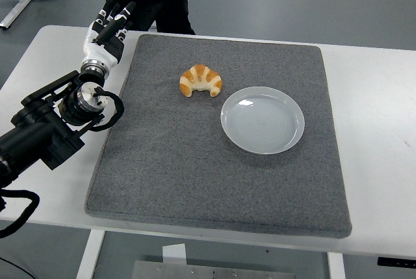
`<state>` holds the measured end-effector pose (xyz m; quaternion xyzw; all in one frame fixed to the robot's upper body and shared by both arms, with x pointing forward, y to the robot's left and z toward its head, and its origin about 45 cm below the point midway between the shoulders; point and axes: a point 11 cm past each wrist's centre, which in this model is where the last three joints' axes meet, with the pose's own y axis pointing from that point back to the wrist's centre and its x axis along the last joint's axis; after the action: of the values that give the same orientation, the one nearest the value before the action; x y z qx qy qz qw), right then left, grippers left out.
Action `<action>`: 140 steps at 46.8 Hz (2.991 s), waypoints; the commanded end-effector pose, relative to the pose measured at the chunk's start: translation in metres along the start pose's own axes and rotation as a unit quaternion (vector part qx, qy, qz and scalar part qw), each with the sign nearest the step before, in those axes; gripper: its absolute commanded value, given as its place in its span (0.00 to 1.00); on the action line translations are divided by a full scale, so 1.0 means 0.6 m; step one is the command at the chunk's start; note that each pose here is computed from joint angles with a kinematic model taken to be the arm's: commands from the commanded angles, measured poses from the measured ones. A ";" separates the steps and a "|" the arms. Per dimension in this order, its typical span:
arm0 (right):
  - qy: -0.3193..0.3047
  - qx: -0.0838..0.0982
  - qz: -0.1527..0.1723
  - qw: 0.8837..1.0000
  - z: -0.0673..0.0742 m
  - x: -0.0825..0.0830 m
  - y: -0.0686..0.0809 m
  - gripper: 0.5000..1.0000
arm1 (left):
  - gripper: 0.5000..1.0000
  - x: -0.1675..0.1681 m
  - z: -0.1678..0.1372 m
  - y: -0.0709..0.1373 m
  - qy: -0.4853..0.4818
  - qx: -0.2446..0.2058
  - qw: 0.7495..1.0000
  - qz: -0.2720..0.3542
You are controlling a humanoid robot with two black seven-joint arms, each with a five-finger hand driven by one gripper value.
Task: Place the bread on the plate
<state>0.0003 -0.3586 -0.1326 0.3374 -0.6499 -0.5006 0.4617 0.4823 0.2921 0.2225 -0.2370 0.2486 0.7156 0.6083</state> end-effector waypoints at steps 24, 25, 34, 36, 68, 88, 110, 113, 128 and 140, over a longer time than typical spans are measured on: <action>0.000 0.000 0.000 1.000 0.000 0.000 0.000 0.91 | 1.00 -0.040 0.022 -0.010 -0.117 -0.022 0.991 -0.062; 0.000 0.000 0.000 1.000 0.000 0.000 0.000 0.90 | 1.00 -0.043 0.023 -0.010 -0.132 -0.025 0.989 -0.068; 0.000 0.000 0.000 1.000 0.000 0.000 0.000 0.91 | 0.99 -0.065 0.039 -0.015 -0.261 -0.059 0.959 -0.089; 0.000 0.000 -0.001 1.000 0.000 0.000 0.000 0.90 | 0.99 -0.073 0.047 -0.017 -0.277 -0.069 0.954 -0.088; 0.000 0.000 0.000 1.000 0.000 0.000 0.000 0.90 | 1.00 -0.163 0.080 -0.031 -0.540 0.009 0.808 -0.234; 0.000 0.000 -0.001 1.000 0.000 0.000 0.000 0.90 | 0.99 -0.175 0.031 0.003 -0.665 0.061 0.670 -0.325; 0.000 0.000 0.000 1.000 0.000 0.000 0.000 0.90 | 0.98 -0.160 0.007 0.005 -0.726 0.091 0.597 -0.329; 0.000 0.000 -0.001 1.000 0.000 -0.001 0.000 0.90 | 0.98 -0.161 0.007 0.005 -0.730 0.091 0.592 -0.330; 0.000 0.000 0.000 1.000 0.000 0.000 0.000 0.90 | 0.97 -0.178 -0.023 0.006 -0.733 0.106 0.589 -0.323; 0.000 0.000 0.000 1.000 0.000 0.000 0.000 0.90 | 0.96 -0.165 -0.062 0.016 -0.735 0.114 0.589 -0.317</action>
<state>0.0003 -0.3585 -0.1326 0.3375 -0.6499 -0.5006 0.4617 0.4903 0.1958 0.2640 0.3755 -0.2953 0.3756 0.7942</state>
